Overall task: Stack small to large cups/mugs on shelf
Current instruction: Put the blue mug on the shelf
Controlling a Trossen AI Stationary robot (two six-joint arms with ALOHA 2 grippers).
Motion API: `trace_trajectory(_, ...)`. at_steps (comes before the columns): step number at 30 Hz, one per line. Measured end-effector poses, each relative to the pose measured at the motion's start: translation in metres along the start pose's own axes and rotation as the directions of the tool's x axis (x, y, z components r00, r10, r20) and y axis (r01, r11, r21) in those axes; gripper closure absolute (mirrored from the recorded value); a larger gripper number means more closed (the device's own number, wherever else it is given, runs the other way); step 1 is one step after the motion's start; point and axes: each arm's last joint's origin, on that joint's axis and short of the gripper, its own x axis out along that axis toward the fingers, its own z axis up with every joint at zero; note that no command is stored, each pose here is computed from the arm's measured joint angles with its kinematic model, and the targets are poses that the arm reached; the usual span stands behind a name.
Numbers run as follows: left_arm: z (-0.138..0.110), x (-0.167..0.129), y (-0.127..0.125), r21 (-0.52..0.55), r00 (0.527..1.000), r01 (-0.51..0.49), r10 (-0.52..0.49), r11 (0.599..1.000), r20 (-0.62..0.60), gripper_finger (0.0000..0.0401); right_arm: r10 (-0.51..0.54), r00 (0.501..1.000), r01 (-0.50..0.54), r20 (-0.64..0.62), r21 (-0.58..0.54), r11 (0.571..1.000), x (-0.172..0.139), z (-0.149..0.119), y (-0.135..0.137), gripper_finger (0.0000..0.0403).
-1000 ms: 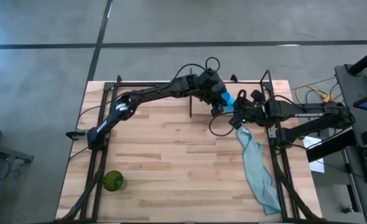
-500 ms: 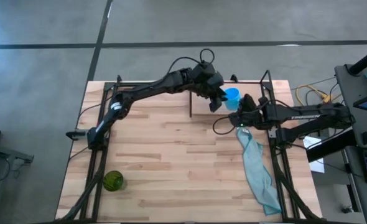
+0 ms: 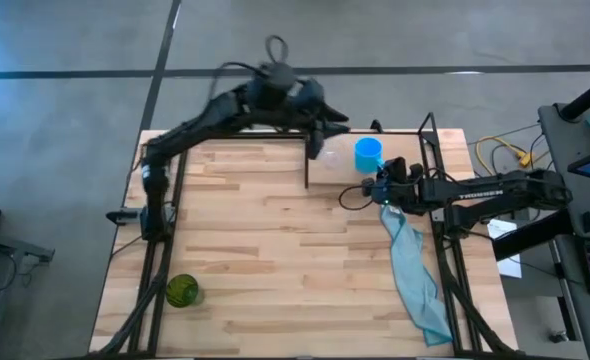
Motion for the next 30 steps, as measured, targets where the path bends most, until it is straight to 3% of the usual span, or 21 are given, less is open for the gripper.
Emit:
trace_trajectory(5,0.025,-0.045,-0.014,0.025,0.996,0.008,-0.01,1.0,0.092,0.0283,-0.015,1.0,0.015,0.022,0.034,0.999,0.009,-0.003,-0.004,0.0363)
trace_trajectory(11,0.039,-0.075,-0.022,0.042,0.988,0.008,-0.014,0.999,0.153,0.0283,0.029,0.997,-0.03,0.068,0.011,0.999,0.015,-0.004,0.001,0.0363)
trace_trajectory(26,0.042,-0.086,-0.025,0.043,0.987,0.005,-0.012,0.999,0.159,0.0283,0.004,1.0,-0.004,-0.008,-0.041,0.999,0.03,-0.017,0.004,0.0365)
trace_trajectory(30,0.042,-0.087,-0.025,0.043,0.987,0.005,-0.012,0.999,0.16,0.0283,0.0,1.0,0.0,-0.016,-0.025,1.0,0.032,-0.017,0.004,0.0339)
